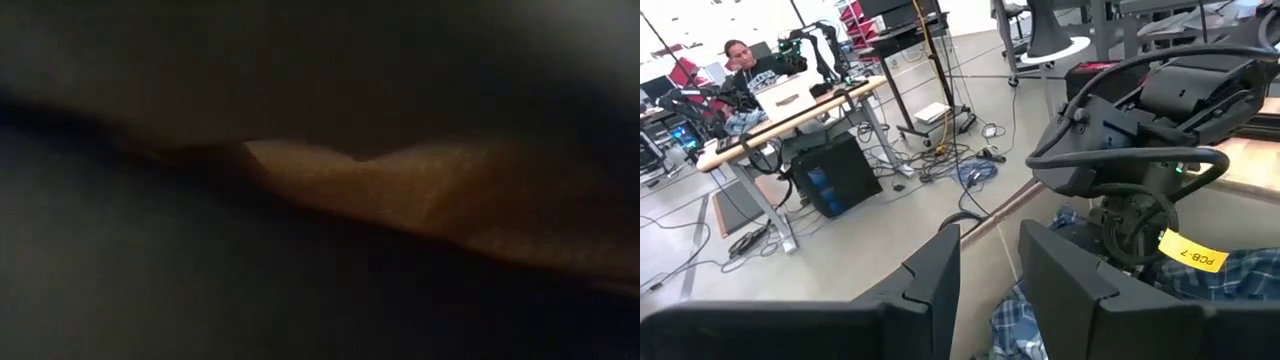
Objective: Sort clothes
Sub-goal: Put the blue long sleeve into the white laundry bin, then put the brown jacket into the white laundry bin
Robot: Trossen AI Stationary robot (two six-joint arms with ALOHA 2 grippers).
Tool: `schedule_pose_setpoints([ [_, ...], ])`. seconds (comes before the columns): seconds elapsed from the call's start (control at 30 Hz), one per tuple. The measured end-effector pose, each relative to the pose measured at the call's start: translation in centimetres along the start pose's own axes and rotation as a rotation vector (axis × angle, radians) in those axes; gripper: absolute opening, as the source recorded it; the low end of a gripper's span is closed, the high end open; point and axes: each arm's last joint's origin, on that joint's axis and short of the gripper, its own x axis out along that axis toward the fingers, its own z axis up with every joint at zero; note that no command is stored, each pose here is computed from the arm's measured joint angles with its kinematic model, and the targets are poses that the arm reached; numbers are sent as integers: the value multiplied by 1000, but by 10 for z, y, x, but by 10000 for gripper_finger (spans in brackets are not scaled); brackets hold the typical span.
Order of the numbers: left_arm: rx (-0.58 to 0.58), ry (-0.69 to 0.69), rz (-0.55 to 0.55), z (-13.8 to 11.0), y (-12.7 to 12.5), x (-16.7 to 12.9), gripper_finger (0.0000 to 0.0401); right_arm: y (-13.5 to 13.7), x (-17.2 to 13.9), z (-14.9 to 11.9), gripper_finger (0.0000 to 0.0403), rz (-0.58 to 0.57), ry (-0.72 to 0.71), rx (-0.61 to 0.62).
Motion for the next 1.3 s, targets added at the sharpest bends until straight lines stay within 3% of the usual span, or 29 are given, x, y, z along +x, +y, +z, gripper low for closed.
schedule_pose_setpoints([
  [0.3, 1, 0, 1, 0, 0, 0, 116, 7, -54, 36, 16, -70, -112, -112],
  [0.63, 2, 0, 1, 0, 0, 0, 116, 14, -103, 56, 110, -103, -153, -124],
  [0.73, 2, 0, 1, 0, 0, 0, 116, 16, -118, 61, 137, -173, -153, -148],
  [1.0, 1, 0, 1, 0, 0, 0, 116, 31, -183, 81, 173, -272, -222, -174],
  [1.2, 13, 2, -22, 0, -1, 0, 116, 59, -245, 79, 172, -223, -180, -65],
  [1.3, 31, 3, -54, 0, -1, 0, 116, 79, -260, 71, 172, -94, -112, -9],
])
